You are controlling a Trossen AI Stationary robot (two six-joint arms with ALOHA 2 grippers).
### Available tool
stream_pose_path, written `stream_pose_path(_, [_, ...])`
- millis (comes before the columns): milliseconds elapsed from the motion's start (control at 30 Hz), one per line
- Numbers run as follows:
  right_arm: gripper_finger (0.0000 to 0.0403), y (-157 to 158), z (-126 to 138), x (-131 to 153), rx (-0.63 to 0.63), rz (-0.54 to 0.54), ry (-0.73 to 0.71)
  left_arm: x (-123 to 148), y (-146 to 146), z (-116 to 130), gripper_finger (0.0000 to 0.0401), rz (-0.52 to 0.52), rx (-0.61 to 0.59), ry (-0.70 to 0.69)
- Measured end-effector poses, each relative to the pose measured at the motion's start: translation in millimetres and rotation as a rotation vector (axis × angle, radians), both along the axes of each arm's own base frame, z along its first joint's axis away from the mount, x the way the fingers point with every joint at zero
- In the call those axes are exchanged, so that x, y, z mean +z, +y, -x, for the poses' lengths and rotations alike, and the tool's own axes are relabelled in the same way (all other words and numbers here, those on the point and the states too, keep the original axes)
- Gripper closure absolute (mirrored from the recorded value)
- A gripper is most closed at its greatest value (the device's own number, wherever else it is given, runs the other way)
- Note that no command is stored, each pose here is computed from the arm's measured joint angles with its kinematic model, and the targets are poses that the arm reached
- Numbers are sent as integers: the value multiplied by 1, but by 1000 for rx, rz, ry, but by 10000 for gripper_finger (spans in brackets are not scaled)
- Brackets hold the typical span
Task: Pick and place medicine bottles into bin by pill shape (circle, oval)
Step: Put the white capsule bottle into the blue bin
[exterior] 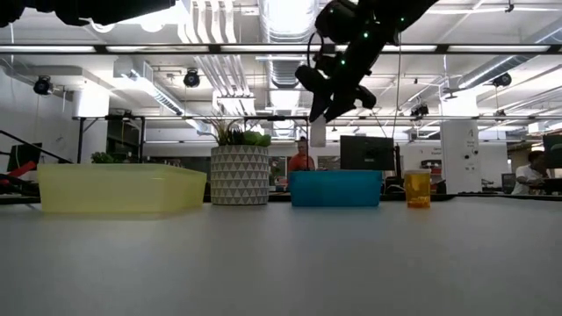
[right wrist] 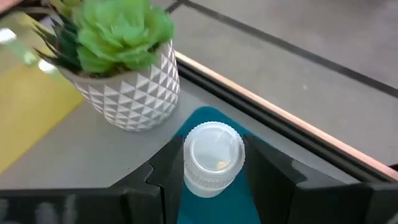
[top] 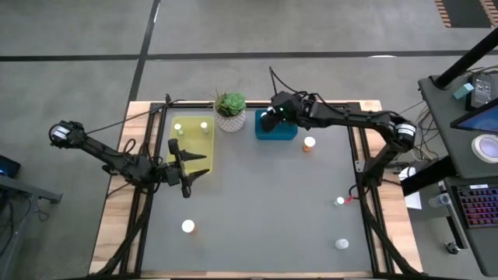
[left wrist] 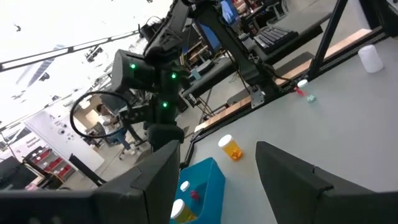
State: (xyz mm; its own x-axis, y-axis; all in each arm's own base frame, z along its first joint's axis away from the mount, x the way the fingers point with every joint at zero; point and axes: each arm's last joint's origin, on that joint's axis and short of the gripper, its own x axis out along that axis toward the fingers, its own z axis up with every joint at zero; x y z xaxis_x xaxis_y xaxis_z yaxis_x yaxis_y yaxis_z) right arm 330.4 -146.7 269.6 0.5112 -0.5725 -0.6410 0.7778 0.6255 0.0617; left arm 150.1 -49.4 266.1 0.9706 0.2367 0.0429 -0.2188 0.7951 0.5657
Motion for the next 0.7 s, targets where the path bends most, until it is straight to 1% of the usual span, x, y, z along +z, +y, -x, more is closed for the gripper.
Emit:
stream_pose_path(100, [262, 0, 0, -6, -2, -12, 32, -1, 0, 0, 205, 0, 1, 3])
stream_pose_path(500, [262, 1, 9, -28, -75, 4, 107, -1, 1, 0, 205, 1, 21, 4])
stream_pose_path(700, [262, 0, 11, -41, -96, 6, 70, -1, 1, 0, 205, 1, 21, 4])
